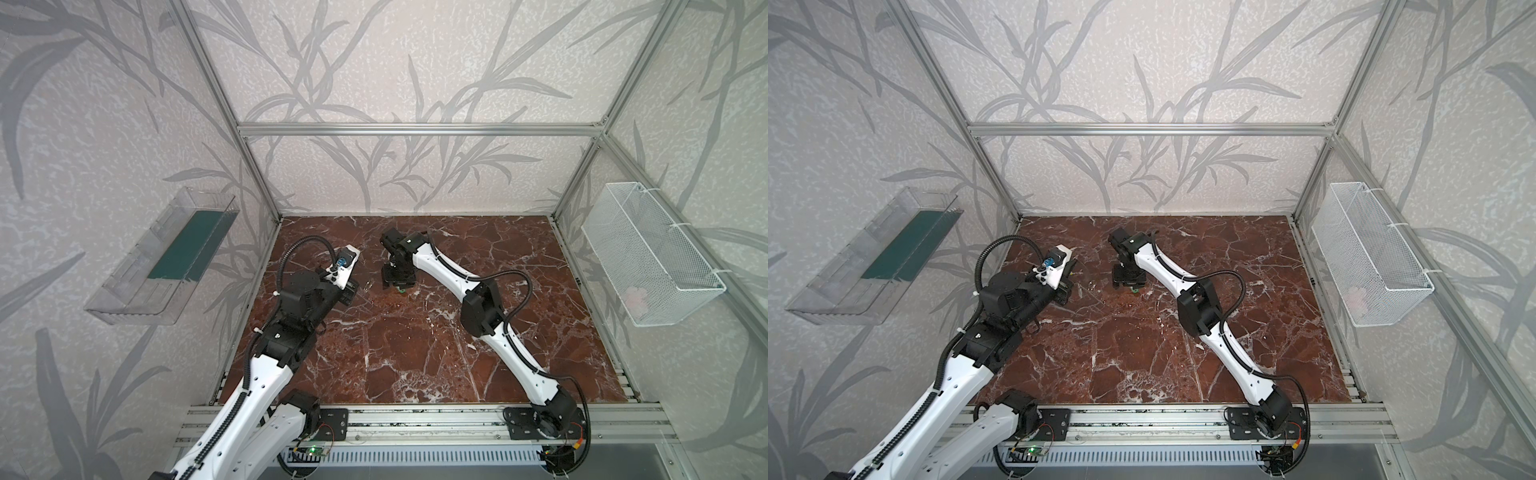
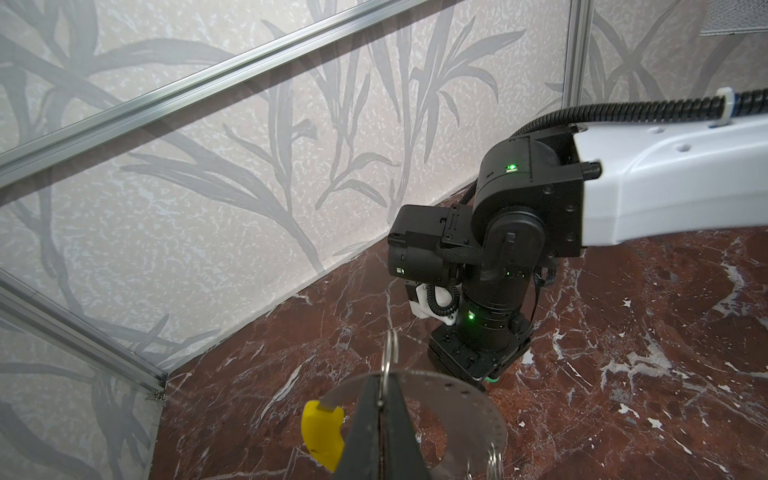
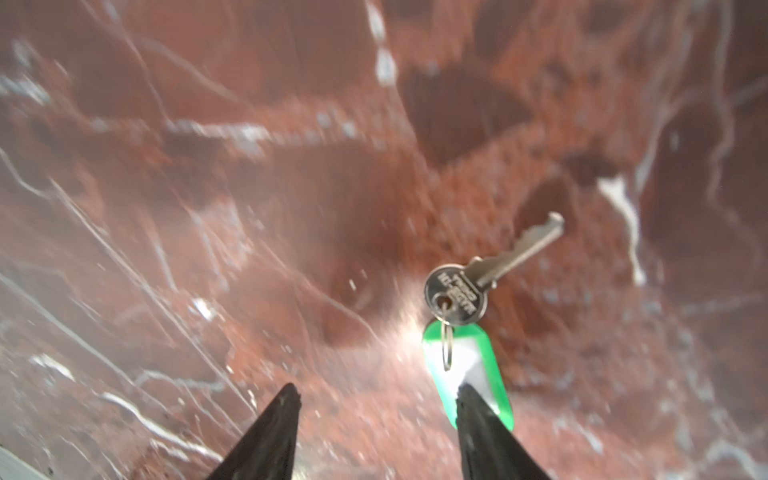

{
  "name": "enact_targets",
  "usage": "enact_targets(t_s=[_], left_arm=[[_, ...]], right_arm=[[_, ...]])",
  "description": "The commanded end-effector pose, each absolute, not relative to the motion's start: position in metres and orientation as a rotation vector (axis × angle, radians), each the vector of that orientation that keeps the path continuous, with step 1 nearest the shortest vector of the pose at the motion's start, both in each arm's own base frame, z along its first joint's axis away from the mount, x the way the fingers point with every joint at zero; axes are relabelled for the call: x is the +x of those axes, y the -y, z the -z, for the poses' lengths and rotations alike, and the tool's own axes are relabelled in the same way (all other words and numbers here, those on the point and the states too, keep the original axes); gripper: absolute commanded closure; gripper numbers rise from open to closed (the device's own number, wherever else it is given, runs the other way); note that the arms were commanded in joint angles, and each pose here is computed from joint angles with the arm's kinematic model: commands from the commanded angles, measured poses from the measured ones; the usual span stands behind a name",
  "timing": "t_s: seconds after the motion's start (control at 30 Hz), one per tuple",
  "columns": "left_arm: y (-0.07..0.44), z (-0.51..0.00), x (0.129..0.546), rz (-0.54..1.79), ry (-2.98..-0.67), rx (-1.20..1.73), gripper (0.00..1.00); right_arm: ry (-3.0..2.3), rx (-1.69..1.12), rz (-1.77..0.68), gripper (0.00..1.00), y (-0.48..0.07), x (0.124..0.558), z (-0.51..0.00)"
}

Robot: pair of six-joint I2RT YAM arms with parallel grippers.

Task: Put the keys on the keyring
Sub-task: 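Lower the open right gripper down onto the green key tag, then close the right gripper on the green tag of the key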

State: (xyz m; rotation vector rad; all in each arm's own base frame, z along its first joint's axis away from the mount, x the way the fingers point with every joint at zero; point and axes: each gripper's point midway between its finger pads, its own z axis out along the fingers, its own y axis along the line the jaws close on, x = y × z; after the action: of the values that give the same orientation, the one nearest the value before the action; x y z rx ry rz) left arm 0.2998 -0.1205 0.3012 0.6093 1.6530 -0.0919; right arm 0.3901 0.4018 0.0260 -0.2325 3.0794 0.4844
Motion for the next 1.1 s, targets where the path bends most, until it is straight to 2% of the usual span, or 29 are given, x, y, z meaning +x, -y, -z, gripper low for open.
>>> enact_targets(t_s=[0.0,0.2,0.4,0.53,0.7,0.77,0.87,1.07], left_arm=[[0.121,-0.311,0.297,0.104,-1.627,0.583,1.0],[0.124,-0.31,0.293,0.1,-1.633,0.591,1.0],[0.128,-0.304,0.292,0.106,-1.642,0.61,1.0],[0.13,-0.303,0.292,0.109,-1.64,0.624,1.0],[0.133,-0.3,0.293,0.108,-1.642,0.642,1.0],[0.135,-0.298,0.294,0.108,-1.643,0.652,1.0],[0.137,-0.297,0.296,0.11,-1.641,0.663,1.0],[0.139,-0.295,0.3,0.103,-1.644,0.68,1.0]], right_arm=[[-3.288,-0.336,-0.304,0.39,-0.366,0.343,-0.016],[-3.29,-0.502,-0.253,0.4,-0.347,0.317,-0.026],[-2.907,-0.738,-0.356,0.45,-0.346,0.337,-0.067],[-2.617,-0.916,-0.361,0.56,-0.338,0.349,-0.089],[-2.557,-1.138,-0.461,0.73,-0.324,0.342,-0.081],[-2.581,-1.223,-0.517,0.73,-0.325,0.338,-0.077],[-2.602,-1.272,-0.416,0.71,-0.318,0.345,-0.063],[-2.571,-1.301,-0.393,0.64,-0.323,0.349,-0.056]])
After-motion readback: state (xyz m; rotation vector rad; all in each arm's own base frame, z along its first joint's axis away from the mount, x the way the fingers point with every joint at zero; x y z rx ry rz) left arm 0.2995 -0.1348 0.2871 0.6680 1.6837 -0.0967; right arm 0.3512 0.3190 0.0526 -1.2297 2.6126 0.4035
